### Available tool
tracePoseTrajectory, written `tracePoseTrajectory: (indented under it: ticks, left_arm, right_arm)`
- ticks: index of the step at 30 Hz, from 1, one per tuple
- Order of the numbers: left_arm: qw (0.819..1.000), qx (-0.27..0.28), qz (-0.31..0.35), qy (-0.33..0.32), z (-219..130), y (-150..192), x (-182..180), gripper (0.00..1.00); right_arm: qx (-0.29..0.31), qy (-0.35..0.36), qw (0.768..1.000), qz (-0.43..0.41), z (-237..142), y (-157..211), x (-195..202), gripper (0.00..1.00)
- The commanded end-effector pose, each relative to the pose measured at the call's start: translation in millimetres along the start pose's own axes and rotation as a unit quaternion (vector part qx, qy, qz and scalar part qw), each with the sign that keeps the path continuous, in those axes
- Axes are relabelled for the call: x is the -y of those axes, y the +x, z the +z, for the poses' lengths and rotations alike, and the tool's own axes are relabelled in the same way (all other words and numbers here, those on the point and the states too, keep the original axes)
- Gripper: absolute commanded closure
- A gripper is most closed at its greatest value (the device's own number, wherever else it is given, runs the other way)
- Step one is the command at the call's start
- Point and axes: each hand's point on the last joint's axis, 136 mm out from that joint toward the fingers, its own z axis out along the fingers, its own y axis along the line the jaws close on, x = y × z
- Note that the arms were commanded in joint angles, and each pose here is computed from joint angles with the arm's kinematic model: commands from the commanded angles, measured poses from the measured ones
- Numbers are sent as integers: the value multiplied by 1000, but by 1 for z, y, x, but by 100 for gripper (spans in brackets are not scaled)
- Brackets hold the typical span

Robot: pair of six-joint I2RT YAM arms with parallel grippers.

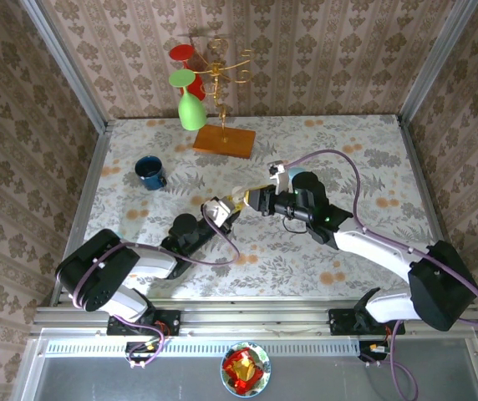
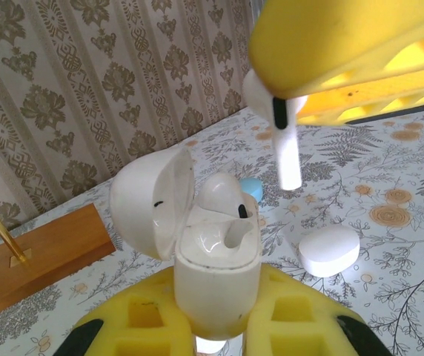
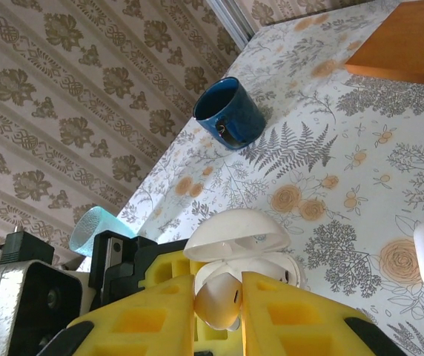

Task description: Insert the wireless bluetooth earbuds into the charging case

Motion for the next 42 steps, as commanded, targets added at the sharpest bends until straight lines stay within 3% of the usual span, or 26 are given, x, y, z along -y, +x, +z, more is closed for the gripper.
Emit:
tracePoseTrajectory:
  ticks: [1,21,29,42]
  left_arm:
    - [1000,29,10,5,7,-17,3,95]
    - [999,40,2,12,7,-25,6,95]
    - [999,33,-14,-15,7,-22,-3,95]
    - [999,32,-26,-14,11,-22,-4,95]
  right_arm:
    - [17,-19,999,-20,2,-18,-12,78]
    - [2,1,1000,-26,10,-10,2,78]
    - [-11,25,999,-17,16,3,18,78]
    - [-7,11,1000,-1,13,-1,10,68]
